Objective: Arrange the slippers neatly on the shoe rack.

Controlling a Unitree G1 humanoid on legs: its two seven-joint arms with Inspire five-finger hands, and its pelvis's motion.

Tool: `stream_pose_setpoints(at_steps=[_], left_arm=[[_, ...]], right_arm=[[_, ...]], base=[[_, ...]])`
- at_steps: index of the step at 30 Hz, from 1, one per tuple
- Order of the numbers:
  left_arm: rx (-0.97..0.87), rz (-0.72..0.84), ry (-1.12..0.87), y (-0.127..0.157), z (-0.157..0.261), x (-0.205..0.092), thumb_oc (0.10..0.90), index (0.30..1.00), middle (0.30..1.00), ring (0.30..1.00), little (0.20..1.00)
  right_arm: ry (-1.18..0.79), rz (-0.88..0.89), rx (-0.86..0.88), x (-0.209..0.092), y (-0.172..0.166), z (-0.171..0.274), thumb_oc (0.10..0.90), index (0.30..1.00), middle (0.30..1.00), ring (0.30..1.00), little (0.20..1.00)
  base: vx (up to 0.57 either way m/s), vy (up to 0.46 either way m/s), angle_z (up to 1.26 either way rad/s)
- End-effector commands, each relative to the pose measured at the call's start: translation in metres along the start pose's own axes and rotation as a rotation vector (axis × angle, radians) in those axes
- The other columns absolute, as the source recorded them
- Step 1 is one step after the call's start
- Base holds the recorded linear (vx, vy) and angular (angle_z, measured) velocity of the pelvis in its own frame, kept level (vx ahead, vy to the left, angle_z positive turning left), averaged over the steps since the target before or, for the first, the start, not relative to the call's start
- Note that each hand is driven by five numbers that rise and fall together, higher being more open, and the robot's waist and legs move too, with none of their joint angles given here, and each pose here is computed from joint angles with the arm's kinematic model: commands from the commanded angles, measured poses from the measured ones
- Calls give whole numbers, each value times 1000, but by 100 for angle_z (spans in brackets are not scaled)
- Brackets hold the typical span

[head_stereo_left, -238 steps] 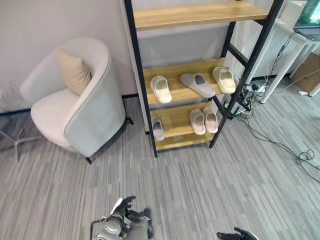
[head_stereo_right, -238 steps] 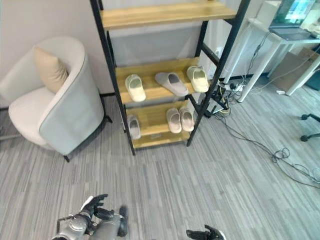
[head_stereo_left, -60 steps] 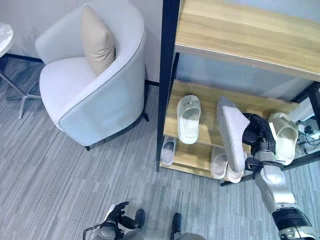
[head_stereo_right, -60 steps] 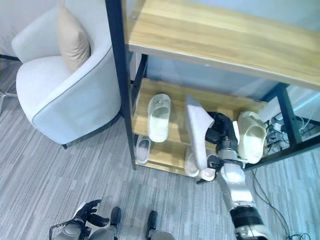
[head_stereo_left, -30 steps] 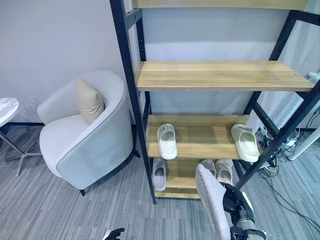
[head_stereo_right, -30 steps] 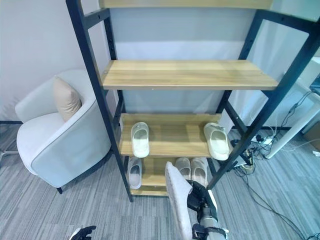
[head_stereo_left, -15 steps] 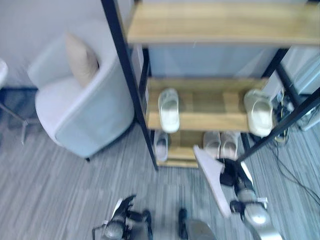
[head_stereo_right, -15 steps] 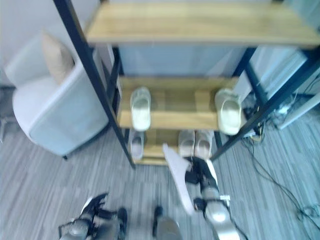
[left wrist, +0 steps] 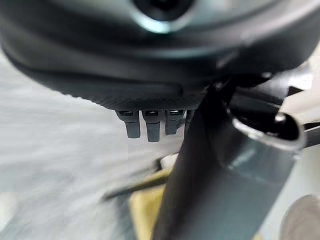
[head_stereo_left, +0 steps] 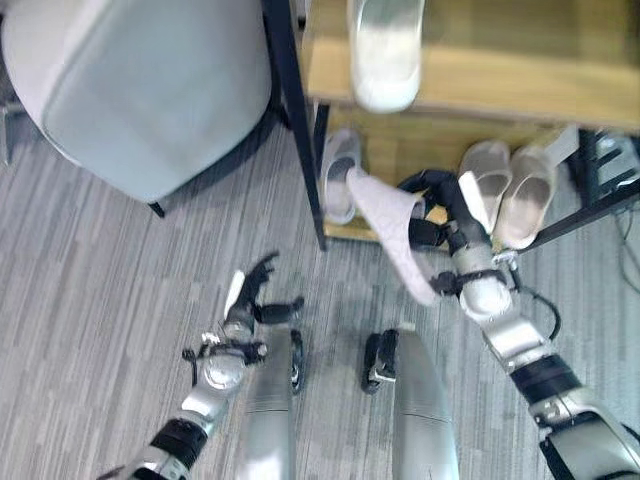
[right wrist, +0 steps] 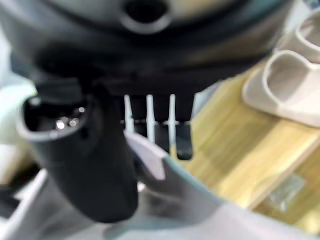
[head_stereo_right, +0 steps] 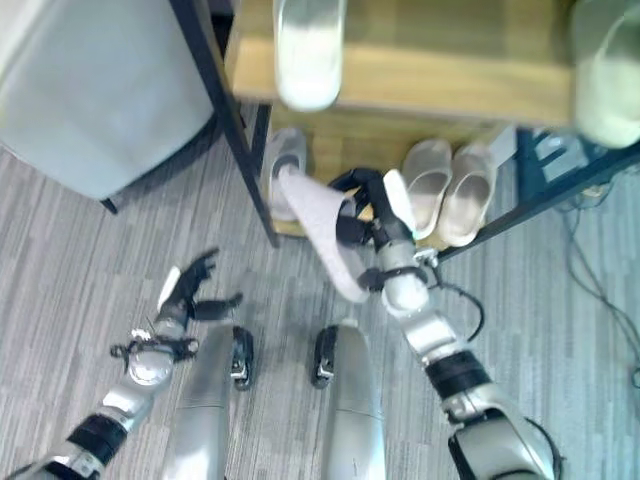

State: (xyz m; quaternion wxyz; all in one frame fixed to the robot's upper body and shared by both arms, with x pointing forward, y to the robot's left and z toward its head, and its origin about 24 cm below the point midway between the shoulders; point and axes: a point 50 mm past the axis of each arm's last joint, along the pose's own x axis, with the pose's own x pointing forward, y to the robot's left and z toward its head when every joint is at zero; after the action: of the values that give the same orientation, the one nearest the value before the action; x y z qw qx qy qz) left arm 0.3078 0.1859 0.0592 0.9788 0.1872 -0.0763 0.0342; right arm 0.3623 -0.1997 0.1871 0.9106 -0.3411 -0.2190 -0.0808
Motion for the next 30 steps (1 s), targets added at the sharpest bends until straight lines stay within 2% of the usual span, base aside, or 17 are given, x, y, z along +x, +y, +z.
stream_pose_setpoints(at_steps=[1,6,11,17,19,26,30], left_arm=[[-7,185,-293,16,57,18,800,900,900,900,900],[-32,342,-512,30,107,23,800,900,900,900,900],[-59,419,-564,26,120,22,800,900,900,900,900],[-94,378,-599,11,126,13,800,900,900,900,900],[-95,348,-618,8,127,8,800,900,900,900,900],[-75,318,-601,10,118,2,800,900,900,900,900],[-76,284,-578,4,113,1,800,900,900,900,900]], right_arm=[[-222,-267,22,37,-54,59,400,300,300,300,300],[-304,-433,46,62,-89,96,400,300,300,300,300],[-415,-523,42,65,-114,130,400,300,300,300,300],[-469,-611,27,70,-140,152,400,300,300,300,300],[-451,-662,-34,79,-156,159,400,300,300,300,300],[-402,-686,-54,88,-177,163,400,300,300,300,300],[-352,-650,-73,94,-176,156,400,300,300,300,300]], base=[[87,39,3],[105,38,10],[105,5,7],[27,-6,2],[0,0,0],[8,19,-2],[0,0,0]])
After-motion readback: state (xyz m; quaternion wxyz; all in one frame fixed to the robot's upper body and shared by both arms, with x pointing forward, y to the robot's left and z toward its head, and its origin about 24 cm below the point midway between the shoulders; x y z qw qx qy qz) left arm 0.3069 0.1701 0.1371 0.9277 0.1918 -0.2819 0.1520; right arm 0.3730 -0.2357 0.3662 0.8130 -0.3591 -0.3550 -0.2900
